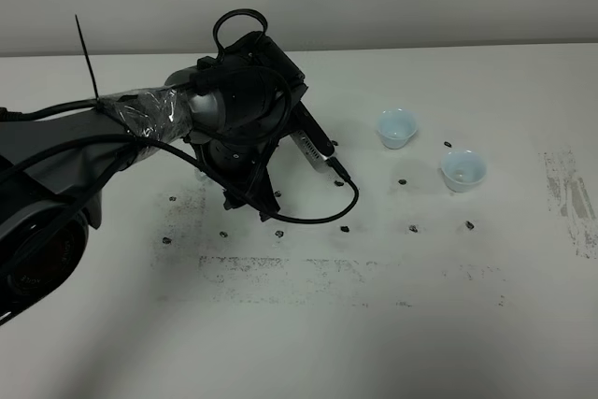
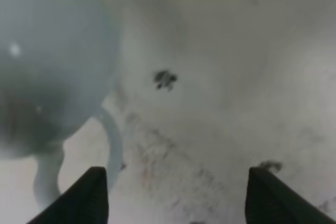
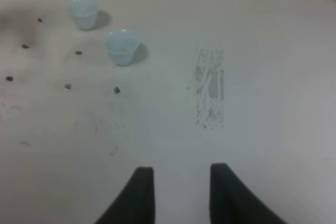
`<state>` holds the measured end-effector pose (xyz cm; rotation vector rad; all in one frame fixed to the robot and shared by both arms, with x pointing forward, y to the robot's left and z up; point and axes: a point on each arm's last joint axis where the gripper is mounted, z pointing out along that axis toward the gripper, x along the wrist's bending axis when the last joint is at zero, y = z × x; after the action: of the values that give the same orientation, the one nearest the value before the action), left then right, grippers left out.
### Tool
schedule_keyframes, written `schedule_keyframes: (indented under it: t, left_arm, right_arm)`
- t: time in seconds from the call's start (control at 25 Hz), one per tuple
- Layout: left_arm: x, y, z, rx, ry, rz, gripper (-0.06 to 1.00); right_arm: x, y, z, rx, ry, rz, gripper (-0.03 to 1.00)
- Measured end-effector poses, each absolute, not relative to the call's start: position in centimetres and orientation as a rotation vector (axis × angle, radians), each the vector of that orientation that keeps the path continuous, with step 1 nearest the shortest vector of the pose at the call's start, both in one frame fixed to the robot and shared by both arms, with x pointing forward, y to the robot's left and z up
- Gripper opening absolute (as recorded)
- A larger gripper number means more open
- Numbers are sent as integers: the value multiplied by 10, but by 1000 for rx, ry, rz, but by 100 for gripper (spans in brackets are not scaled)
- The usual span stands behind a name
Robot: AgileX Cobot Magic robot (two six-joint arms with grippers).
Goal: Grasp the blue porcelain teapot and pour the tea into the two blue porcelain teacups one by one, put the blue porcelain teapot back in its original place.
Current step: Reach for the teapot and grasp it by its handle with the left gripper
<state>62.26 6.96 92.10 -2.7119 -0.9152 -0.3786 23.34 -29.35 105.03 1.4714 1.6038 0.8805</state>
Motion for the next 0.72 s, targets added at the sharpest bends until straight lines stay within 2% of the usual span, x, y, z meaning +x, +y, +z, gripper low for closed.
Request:
schedule_keyframes:
  t: [0.72]
  left_arm:
    - [599, 72, 932, -2798, -917, -287, 52]
  right_arm:
    - [233, -293, 1050, 1471, 1604, 881, 28]
